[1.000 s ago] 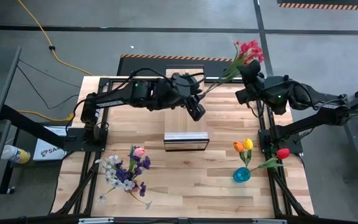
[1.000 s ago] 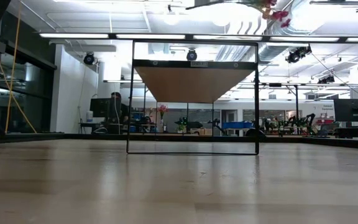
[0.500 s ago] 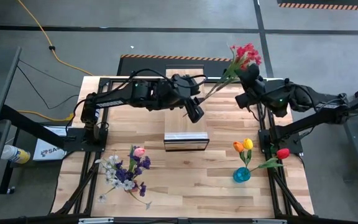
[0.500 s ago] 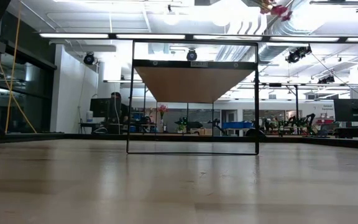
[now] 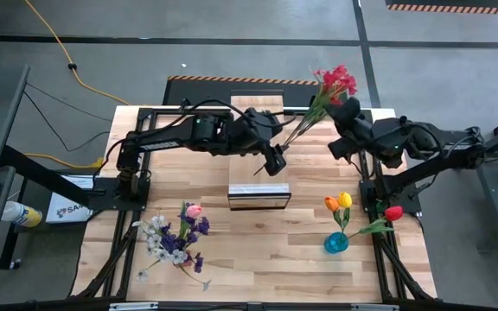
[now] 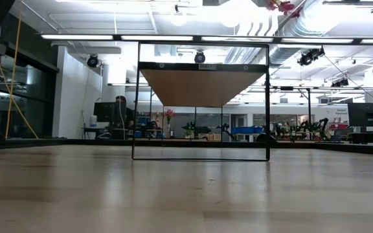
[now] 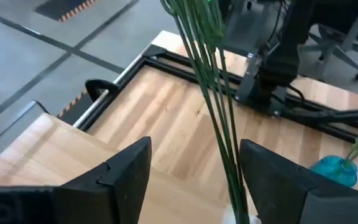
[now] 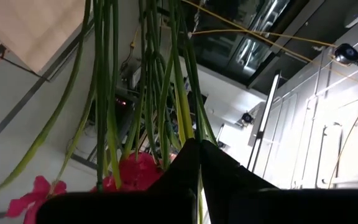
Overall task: Pick and place flowers into a vace then onto a shelf
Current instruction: Put the red flowers into the blue vase
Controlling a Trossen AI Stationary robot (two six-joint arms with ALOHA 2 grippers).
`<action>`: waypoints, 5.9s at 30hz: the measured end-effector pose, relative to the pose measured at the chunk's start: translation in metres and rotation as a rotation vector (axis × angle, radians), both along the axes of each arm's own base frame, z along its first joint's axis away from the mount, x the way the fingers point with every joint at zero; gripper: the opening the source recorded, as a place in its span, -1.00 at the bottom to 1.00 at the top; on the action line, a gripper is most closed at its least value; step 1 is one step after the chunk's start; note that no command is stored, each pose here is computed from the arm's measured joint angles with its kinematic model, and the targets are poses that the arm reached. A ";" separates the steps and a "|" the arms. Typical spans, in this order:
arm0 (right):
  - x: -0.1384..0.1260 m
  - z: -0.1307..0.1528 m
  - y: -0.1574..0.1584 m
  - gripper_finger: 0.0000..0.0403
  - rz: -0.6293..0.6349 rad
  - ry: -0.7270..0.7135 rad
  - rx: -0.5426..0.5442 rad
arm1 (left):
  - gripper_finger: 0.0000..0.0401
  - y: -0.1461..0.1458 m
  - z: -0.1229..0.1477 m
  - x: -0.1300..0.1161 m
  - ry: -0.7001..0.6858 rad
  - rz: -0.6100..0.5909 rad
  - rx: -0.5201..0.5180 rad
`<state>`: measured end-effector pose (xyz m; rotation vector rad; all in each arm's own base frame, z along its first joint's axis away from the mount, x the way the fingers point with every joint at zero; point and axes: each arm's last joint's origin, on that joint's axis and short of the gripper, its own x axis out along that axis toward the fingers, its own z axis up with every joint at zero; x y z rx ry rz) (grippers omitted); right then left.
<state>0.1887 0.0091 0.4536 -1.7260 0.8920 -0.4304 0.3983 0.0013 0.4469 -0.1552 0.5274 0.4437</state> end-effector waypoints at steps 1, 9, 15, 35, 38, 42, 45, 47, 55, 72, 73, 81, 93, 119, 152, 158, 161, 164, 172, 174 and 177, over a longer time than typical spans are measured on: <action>0.000 0.000 0.001 -1.00 0.006 0.000 0.000 | 0.38 0.000 -0.001 0.001 0.001 -0.003 -0.002; -0.001 0.000 0.009 -1.00 0.049 0.002 -0.002 | 0.32 0.002 -0.007 0.006 0.021 -0.002 -0.006; -0.001 0.000 0.014 -1.00 0.076 0.003 -0.002 | 0.31 0.011 -0.010 0.009 0.026 -0.011 -0.030; -0.001 0.000 0.015 -1.00 0.097 0.000 0.004 | -0.85 0.015 -0.014 0.011 0.035 -0.104 -0.119; 0.000 0.001 0.015 -1.00 0.097 -0.013 0.012 | -0.87 0.015 -0.014 0.011 0.036 -0.111 -0.123; -0.001 0.001 0.015 -1.00 0.083 -0.028 0.020 | -0.87 0.015 -0.014 0.011 0.033 -0.103 -0.123; 0.000 0.002 0.015 -1.00 0.074 -0.043 0.022 | -0.87 0.015 -0.014 0.011 0.034 -0.097 -0.127; 0.000 0.003 0.015 -1.00 0.074 -0.057 0.025 | -0.87 0.016 -0.014 0.010 0.042 -0.090 -0.122; -0.002 0.006 0.014 -1.00 0.034 -0.104 0.036 | -0.87 0.016 -0.016 0.009 0.065 -0.078 -0.126; -0.020 0.042 0.009 -1.00 -0.012 -0.262 0.083 | -0.87 0.017 -0.017 0.007 0.077 -0.028 -0.101; -0.022 0.046 0.008 -1.00 -0.019 -0.283 0.091 | -0.87 0.017 -0.017 0.007 0.077 -0.027 -0.101; -0.038 0.071 0.003 -0.72 -0.056 -0.413 0.144 | -0.87 0.019 -0.016 0.007 0.070 0.022 -0.080; -0.064 0.096 -0.007 -0.11 -0.110 -0.669 0.286 | -0.87 0.021 -0.007 0.011 -0.037 0.063 -0.037; -0.113 0.077 -0.024 0.01 -0.141 -1.172 0.935 | -0.87 0.022 0.028 0.009 -0.229 0.027 0.189; -0.032 0.077 0.005 0.01 0.270 -0.952 1.827 | -0.87 -0.009 0.059 -0.008 -0.340 -0.058 0.324; -0.012 0.077 0.001 0.01 0.295 -0.952 1.840 | -0.87 -0.023 0.059 -0.008 -0.346 -0.095 0.325; -0.005 0.078 -0.003 0.01 0.318 -0.962 1.848 | -0.87 -0.031 0.060 -0.009 -0.357 -0.114 0.328; 0.000 0.078 -0.007 0.01 0.337 -0.966 1.854 | -0.87 -0.037 0.062 -0.009 -0.374 -0.127 0.341; 0.003 0.083 -0.009 0.01 0.408 -0.969 1.870 | -0.87 -0.040 0.063 -0.009 -0.387 -0.142 0.334; 0.003 0.083 -0.009 0.01 0.412 -0.970 1.871 | -0.87 -0.040 0.063 -0.009 -0.388 -0.143 0.333; 0.003 0.082 -0.009 0.01 0.398 -0.965 1.878 | -0.87 -0.040 0.063 -0.009 -0.388 -0.143 0.333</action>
